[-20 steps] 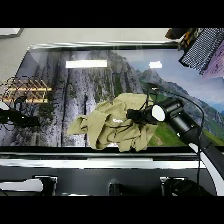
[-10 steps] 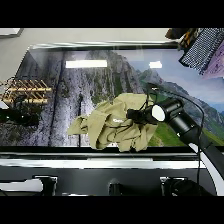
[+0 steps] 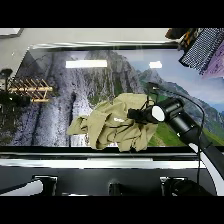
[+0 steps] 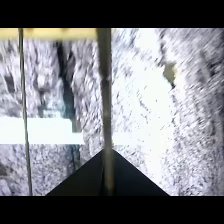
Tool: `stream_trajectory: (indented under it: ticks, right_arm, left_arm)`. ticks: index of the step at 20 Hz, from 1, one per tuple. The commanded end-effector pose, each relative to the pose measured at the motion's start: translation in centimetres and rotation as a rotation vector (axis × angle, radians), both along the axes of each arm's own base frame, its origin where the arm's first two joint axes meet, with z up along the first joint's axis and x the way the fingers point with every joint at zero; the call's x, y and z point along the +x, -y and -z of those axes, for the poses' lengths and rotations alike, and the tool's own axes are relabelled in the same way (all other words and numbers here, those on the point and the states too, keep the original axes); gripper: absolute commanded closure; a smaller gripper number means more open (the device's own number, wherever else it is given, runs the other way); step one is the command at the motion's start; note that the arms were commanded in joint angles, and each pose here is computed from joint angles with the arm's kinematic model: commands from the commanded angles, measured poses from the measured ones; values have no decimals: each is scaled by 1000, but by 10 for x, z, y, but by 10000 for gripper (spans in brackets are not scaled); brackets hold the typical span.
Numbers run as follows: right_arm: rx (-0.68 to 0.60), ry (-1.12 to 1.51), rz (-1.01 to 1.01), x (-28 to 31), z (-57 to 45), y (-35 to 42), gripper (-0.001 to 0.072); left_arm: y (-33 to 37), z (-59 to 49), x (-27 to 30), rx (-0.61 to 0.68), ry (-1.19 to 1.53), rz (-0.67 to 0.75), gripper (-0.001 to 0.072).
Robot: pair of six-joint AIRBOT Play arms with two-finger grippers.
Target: Fold the clothes and pants, and hang the long-sleeved shirts on hangers.
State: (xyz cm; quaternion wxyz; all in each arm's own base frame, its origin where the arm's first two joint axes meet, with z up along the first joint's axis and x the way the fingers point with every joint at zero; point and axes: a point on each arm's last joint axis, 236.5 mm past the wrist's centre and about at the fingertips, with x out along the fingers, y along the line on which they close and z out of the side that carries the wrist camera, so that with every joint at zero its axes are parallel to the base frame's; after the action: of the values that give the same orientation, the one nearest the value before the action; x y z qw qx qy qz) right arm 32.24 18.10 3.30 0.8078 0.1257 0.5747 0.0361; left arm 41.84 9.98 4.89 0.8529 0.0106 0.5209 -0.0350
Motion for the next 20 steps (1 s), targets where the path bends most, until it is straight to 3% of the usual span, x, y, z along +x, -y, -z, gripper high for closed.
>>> stream_trajectory:
  ticks: [1, 5, 13, 20]
  right_arm:
    - [-28, 15, -4, 3, 0, 6, 686]
    - [-69, 39, 2, 8, 0, 15, 686]
    - [-91, 59, 113, 17, -2, 29, 686]
    - [-106, 72, 192, 23, -2, 39, 686]
  left_arm:
    - [24, -72, 7, 53, 164, 57, 694]
    - [81, -99, -31, 59, 154, 210, 696]
    - [180, -64, -180, 51, 131, 544, 693]
    - [224, -77, -258, -79, 244, 717, 691]
